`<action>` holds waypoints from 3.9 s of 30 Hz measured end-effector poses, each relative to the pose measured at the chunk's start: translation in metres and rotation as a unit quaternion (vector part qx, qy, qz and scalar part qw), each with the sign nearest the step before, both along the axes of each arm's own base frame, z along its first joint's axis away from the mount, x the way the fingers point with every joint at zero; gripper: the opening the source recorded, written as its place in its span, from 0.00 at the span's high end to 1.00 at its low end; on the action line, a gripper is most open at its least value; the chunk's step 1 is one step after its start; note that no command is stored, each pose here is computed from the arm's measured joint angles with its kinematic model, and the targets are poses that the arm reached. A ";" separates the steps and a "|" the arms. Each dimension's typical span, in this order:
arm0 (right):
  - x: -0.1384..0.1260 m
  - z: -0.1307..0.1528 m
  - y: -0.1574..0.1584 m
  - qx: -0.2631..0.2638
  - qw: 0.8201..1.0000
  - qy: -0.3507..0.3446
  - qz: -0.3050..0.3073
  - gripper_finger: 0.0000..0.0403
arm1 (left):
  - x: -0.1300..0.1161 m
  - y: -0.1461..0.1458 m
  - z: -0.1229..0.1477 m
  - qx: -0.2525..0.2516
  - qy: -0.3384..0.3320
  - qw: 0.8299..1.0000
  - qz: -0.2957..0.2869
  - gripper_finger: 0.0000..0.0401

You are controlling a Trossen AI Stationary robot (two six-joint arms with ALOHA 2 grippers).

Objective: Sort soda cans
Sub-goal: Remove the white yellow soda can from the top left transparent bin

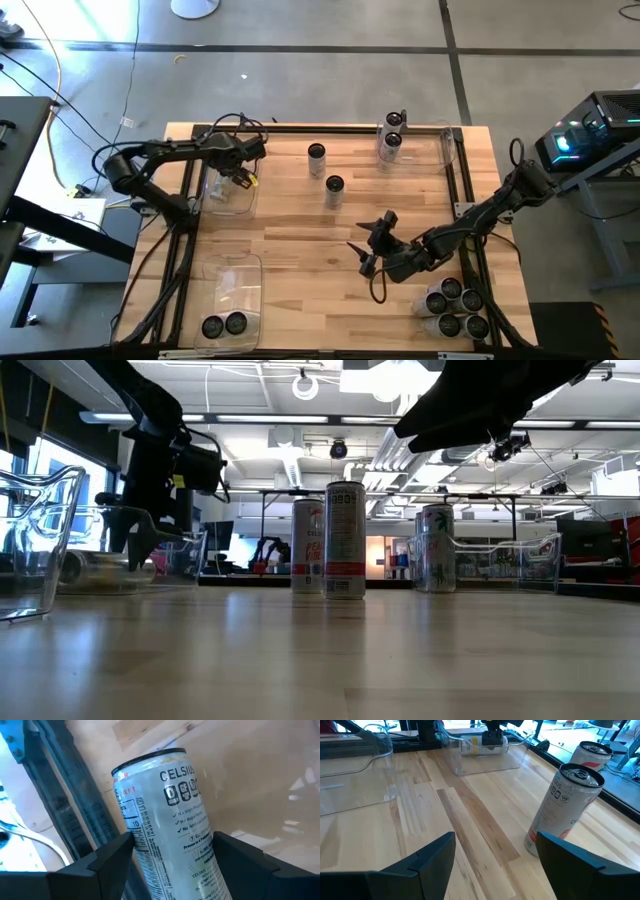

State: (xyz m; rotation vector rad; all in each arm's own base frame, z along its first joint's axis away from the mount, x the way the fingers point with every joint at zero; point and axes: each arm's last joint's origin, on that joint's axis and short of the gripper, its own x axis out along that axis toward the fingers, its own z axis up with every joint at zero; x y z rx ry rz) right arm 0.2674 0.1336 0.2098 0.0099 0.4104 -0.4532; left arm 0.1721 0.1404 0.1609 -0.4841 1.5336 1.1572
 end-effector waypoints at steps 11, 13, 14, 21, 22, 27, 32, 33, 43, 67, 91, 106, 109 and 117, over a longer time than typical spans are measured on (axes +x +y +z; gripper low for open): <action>0.000 0.000 0.000 0.000 1.000 0.000 0.000 0.33 | -0.001 0.013 -0.004 0.004 -0.016 1.000 -0.004 0.34; 0.000 0.000 0.000 0.000 1.000 0.000 0.000 0.33 | -0.003 0.015 -0.004 0.002 -0.018 1.000 0.000 0.33; 0.000 0.000 0.000 0.000 1.000 0.000 0.000 0.33 | -0.003 0.016 -0.004 0.001 -0.020 1.000 0.002 0.32; 0.000 0.000 0.000 0.000 1.000 0.000 0.000 0.33 | -0.002 0.016 -0.006 0.011 -0.019 1.000 -0.001 0.27; 0.000 0.000 0.000 0.000 1.000 0.000 0.000 0.33 | -0.001 0.014 -0.005 0.012 -0.019 1.000 -0.004 0.28; 0.000 0.000 0.000 0.000 1.000 0.000 0.000 0.33 | 0.002 0.005 0.003 -0.002 -0.047 0.999 -0.024 0.31; 0.000 0.000 0.000 0.000 1.000 0.000 0.000 0.33 | 0.003 0.001 0.009 0.000 -0.074 0.997 -0.031 0.31; 0.000 0.000 0.000 0.000 1.000 0.000 0.000 0.33 | 0.005 0.001 0.009 0.003 -0.078 0.996 -0.035 0.30; 0.000 0.000 0.000 0.000 1.000 0.000 0.000 0.33 | 0.011 0.009 -0.020 -0.003 -0.073 0.996 -0.054 0.25; 0.003 0.005 0.002 -0.002 1.000 -0.022 0.008 0.33 | -0.010 -0.062 0.131 0.151 -0.335 0.910 -0.192 0.41; 0.036 0.042 -0.016 -0.021 0.965 -0.149 0.217 0.33 | 0.091 -0.246 0.065 0.140 -0.597 0.540 -0.577 0.41; 0.074 0.026 -0.045 -0.069 0.890 -0.232 0.387 0.33 | 0.095 -0.243 0.064 0.083 -0.618 0.511 -0.592 0.37; 0.084 0.029 -0.041 -0.068 0.877 -0.234 0.414 0.33 | 0.095 -0.243 0.064 0.081 -0.618 0.511 -0.591 0.37; 0.112 0.043 -0.032 -0.070 0.880 -0.169 0.439 0.31 | 0.094 -0.244 0.061 0.062 -0.612 0.514 -0.598 0.37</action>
